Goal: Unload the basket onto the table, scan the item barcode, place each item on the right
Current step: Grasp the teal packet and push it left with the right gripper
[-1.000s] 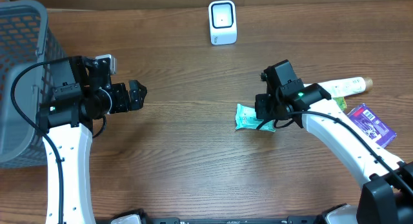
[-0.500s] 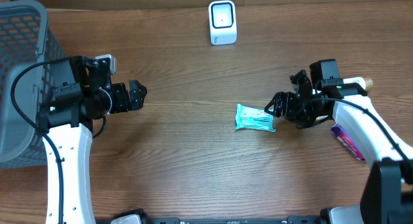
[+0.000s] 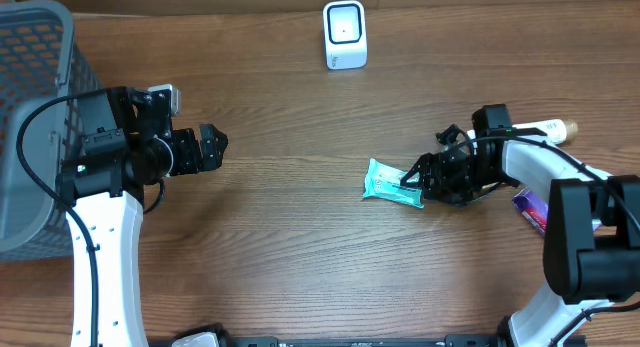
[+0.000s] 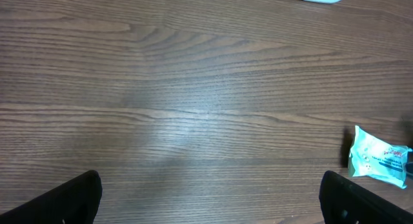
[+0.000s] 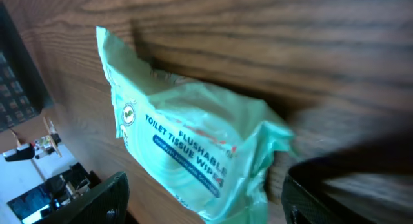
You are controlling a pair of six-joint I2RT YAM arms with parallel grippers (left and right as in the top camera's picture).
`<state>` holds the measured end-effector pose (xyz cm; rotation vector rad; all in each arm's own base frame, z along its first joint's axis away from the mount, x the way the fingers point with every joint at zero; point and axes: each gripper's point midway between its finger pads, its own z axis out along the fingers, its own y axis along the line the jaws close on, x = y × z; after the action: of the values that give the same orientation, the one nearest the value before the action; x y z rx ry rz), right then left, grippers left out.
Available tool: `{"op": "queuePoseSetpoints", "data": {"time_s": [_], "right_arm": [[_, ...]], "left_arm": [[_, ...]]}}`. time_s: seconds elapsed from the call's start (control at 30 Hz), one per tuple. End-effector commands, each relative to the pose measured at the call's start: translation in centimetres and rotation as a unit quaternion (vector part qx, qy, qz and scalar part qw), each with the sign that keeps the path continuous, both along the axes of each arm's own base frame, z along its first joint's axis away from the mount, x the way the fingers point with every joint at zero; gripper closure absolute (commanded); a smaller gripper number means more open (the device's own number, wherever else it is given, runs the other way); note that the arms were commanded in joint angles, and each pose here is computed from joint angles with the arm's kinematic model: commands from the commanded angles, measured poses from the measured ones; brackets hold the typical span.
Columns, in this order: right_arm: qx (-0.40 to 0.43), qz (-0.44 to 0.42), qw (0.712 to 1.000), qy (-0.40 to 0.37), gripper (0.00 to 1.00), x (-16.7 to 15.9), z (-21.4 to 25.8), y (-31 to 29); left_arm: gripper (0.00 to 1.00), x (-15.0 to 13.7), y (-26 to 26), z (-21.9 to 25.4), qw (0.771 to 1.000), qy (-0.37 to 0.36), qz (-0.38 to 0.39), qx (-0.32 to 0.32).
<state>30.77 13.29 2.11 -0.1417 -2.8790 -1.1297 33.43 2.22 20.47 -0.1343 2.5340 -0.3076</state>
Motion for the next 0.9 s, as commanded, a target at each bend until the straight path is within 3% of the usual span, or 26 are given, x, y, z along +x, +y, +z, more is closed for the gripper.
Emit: {"op": "queuePoseSetpoints", "data": {"time_s": [0.0, 0.13, 0.3, 0.33, 0.5, 0.73, 0.87], "right_arm": [[-0.004, 0.012, 1.0, 0.0, 0.23, -0.2, -1.3, -0.3], [0.025, 0.019, 0.999, 0.013, 0.25, -0.3, -2.3, 1.2], [0.028, 0.022, 0.999, 0.024, 0.37, -0.2, -3.7, 3.3], [0.023, 0.021, 0.999, 0.024, 0.44, -0.1, -3.7, 3.3], [0.001, 0.007, 0.999, 0.032, 0.96, 0.2, -4.1, 2.8], [-0.036, -0.011, 0.999, 0.037, 0.96, 0.8, -3.6, 1.9], [-0.11, -0.034, 0.993, -0.024, 0.96, 2.9, 0.7, 0.4]], "left_arm": [[0.0, 0.2, -0.4, 0.7, 1.0, -0.011, -0.01, -0.002], [0.0, 0.2, -0.4, 0.7, 1.0, -0.011, -0.01, -0.002], [0.0, 0.2, -0.4, 0.7, 1.0, -0.011, -0.01, -0.002], [0.0, 0.2, -0.4, 0.7, 1.0, -0.011, -0.01, -0.002], [0.0, 0.2, -0.4, 0.7, 1.0, -0.011, -0.01, -0.002], [0.0, 0.2, -0.4, 0.7, 1.0, -0.011, -0.01, -0.002], [0.0, 0.2, -0.4, 0.7, 1.0, -0.011, -0.01, -0.002]]}}
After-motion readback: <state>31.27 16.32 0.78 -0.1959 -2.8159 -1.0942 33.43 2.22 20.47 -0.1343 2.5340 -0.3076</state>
